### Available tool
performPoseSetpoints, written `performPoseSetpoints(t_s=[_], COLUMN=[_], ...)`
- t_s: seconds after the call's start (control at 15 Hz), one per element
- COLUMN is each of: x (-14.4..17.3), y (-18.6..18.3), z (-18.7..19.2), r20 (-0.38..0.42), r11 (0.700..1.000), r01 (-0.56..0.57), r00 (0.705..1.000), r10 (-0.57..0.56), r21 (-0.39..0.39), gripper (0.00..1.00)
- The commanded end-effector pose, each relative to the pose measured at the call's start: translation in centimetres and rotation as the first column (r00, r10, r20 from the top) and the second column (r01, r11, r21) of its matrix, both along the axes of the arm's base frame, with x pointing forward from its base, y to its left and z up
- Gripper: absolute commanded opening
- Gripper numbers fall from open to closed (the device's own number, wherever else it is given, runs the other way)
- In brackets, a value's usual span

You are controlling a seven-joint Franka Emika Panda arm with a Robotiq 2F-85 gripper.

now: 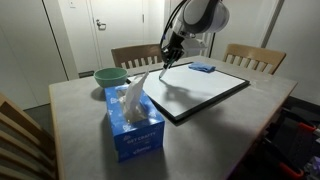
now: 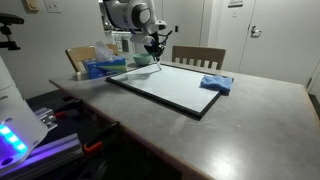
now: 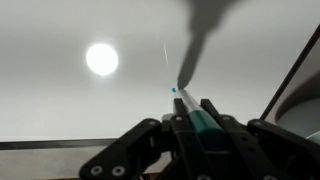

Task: Get the marker from the mint-green bowl and use it to draw on the whiteboard

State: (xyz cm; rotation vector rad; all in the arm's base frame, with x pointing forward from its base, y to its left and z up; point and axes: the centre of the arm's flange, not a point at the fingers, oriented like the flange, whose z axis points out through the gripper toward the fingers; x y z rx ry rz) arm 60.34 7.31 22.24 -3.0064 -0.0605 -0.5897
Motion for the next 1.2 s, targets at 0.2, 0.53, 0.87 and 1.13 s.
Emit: performPoseSetpoints(t_s=[0.2, 0.53, 0.87, 1.13], x=[0.37, 0.33, 0.27, 0.23], y=[-0.97, -1.04, -1.08, -0.87], z=[-0.38, -0.34, -0.35, -0.28], r20=[-0.024, -0.03, -0.041, -0.081], r11=[1.0, 1.0, 0.999, 0.999], r01=[0.0, 0.005, 0.007, 0.0], r00=[1.0, 1.0, 0.999, 0.997], r10=[0.0, -0.005, -0.006, 0.003], r21=[0.023, 0.029, 0.032, 0.042], gripper=[0.05, 0.05, 0.05, 0.05])
